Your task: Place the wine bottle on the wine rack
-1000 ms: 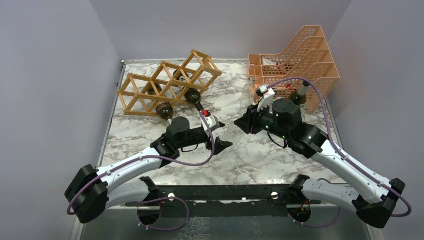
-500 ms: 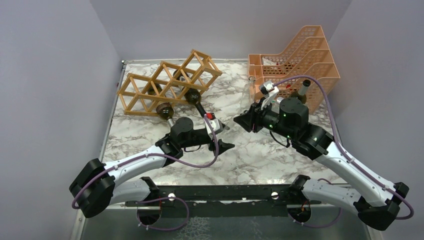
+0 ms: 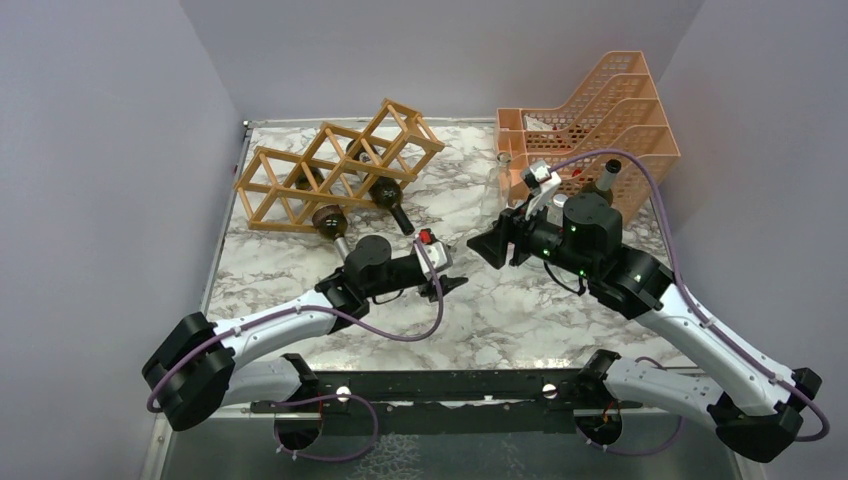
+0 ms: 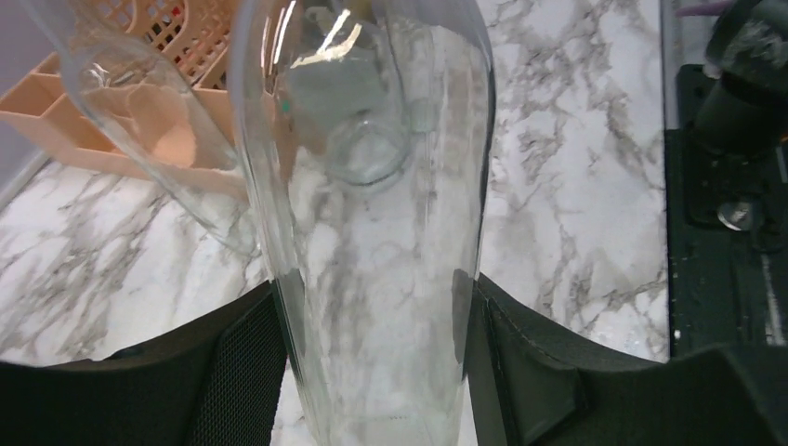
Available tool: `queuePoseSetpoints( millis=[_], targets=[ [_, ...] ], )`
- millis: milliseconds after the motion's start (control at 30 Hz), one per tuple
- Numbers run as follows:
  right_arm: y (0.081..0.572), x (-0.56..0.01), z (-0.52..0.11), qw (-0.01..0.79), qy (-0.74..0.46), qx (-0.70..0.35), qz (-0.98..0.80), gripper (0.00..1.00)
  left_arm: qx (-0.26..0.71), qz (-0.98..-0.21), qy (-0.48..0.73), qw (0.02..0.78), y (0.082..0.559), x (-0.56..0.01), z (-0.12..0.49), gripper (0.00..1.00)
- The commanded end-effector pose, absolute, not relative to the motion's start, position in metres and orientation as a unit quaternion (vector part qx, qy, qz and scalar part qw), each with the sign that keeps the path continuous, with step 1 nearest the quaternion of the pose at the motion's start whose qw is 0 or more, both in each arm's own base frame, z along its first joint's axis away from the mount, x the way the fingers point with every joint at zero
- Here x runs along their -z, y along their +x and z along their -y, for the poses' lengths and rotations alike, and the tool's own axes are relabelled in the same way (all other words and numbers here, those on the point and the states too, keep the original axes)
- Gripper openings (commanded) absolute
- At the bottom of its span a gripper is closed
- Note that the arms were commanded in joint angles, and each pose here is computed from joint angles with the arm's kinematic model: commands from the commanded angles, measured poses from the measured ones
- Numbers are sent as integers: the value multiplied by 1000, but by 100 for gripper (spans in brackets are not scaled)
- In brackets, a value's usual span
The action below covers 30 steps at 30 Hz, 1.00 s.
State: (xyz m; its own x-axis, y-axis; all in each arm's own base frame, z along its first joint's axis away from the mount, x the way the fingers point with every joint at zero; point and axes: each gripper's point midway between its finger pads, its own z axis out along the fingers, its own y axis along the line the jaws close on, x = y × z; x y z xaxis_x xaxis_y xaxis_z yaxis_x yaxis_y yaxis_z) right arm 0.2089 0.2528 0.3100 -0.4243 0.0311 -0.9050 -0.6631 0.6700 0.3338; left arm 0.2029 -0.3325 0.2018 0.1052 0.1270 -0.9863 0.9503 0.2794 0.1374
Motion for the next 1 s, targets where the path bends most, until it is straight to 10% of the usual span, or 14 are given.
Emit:
queuePoseSetpoints(
  millis=[0,567,967],
  targets=[
    [194,-334,-239,494,-210,-347,-769,65,274,-510,485,655,235,-247,327,0],
    [189,-393,-185,562,-213,-263,-755,71,-40,-244,627,739,271,-324,330,0],
    [210,-331,-218,493,-249,-243,-797,72,-141,-125,722,666,273,-328,358,0]
  ],
)
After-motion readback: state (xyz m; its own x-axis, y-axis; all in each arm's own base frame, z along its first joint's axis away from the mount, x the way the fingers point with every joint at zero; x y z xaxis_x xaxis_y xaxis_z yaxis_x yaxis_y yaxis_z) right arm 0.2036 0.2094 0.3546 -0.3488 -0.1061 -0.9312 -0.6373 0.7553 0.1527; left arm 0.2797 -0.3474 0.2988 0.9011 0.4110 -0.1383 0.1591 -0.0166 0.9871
